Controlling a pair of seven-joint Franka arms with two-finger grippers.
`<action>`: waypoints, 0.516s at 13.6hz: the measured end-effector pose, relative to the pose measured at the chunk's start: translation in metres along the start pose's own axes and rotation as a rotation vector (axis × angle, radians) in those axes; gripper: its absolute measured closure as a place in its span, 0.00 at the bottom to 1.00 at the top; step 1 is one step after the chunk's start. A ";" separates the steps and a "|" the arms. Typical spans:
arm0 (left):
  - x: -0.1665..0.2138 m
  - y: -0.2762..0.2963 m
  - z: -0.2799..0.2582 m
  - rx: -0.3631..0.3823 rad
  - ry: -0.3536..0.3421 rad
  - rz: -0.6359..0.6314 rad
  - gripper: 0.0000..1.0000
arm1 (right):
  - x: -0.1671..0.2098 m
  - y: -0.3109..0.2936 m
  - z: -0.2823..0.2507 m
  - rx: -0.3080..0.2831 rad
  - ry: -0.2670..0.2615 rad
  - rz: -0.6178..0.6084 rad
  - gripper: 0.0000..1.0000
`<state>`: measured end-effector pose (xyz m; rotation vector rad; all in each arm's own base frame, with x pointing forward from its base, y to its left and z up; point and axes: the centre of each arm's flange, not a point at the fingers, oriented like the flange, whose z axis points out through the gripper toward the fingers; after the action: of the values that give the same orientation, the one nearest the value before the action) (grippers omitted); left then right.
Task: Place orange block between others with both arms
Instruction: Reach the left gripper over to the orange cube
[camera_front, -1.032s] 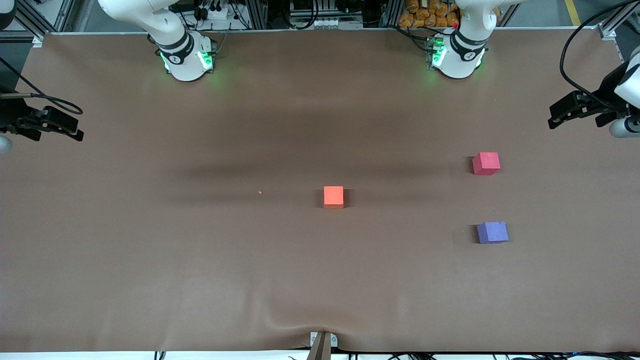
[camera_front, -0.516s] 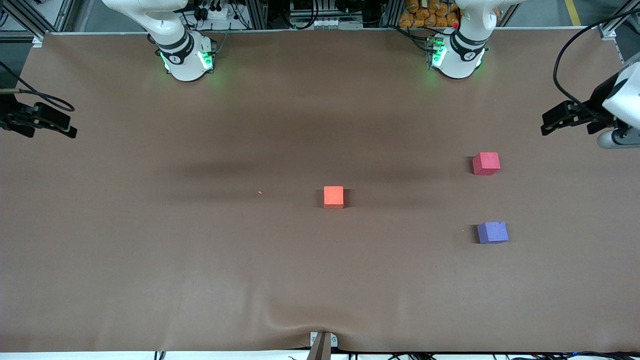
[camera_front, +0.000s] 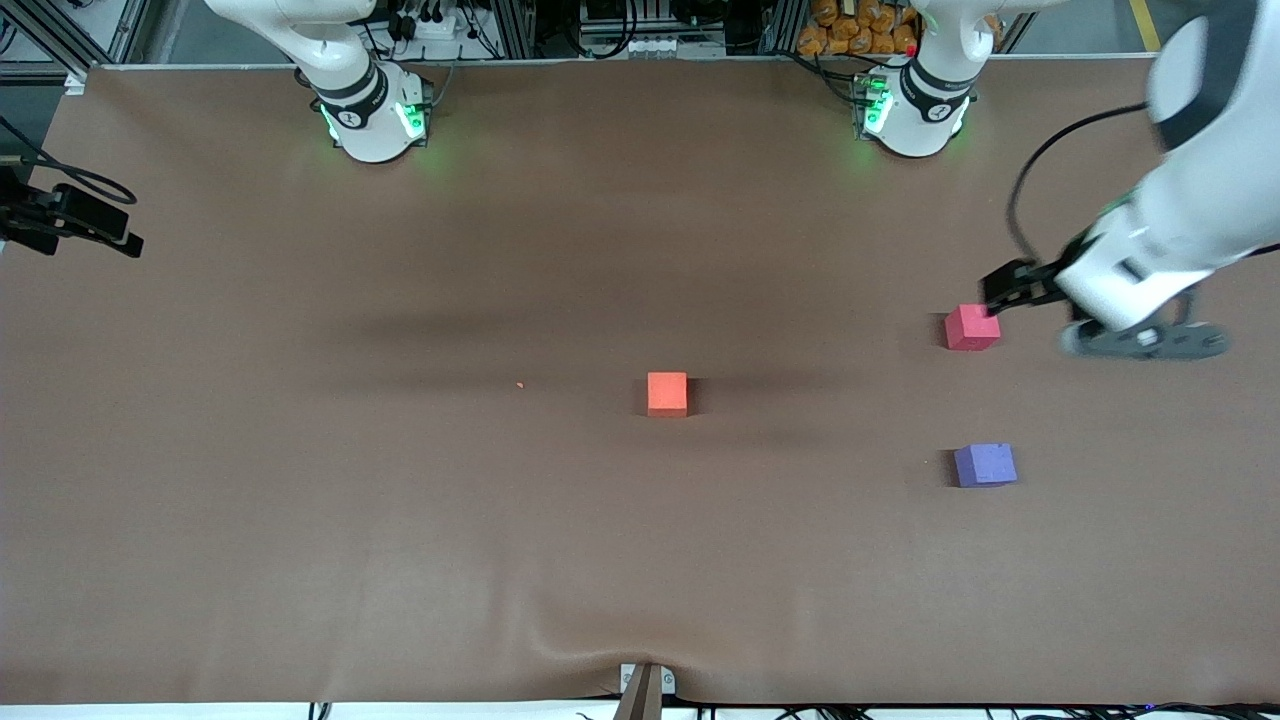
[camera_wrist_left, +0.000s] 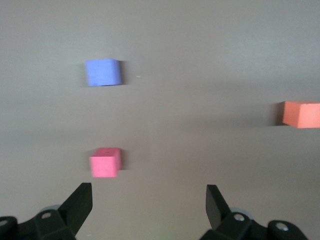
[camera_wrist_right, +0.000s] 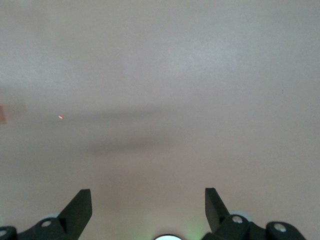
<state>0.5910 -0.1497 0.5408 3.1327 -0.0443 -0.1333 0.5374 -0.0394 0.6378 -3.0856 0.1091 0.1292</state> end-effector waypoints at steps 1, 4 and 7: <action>0.007 0.028 0.019 -0.006 -0.002 -0.021 0.00 | -0.001 0.002 0.000 -0.001 -0.004 0.009 0.00; 0.021 0.099 0.064 -0.026 -0.004 -0.048 0.00 | -0.006 0.002 -0.008 -0.002 0.002 0.042 0.00; 0.023 0.170 0.097 -0.041 -0.015 -0.090 0.00 | -0.012 0.001 -0.025 -0.002 0.033 0.045 0.00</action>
<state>0.6012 -0.3202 0.4433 3.0930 0.0976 -0.1553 0.5277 -0.0412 0.6637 -3.0892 0.1800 0.0795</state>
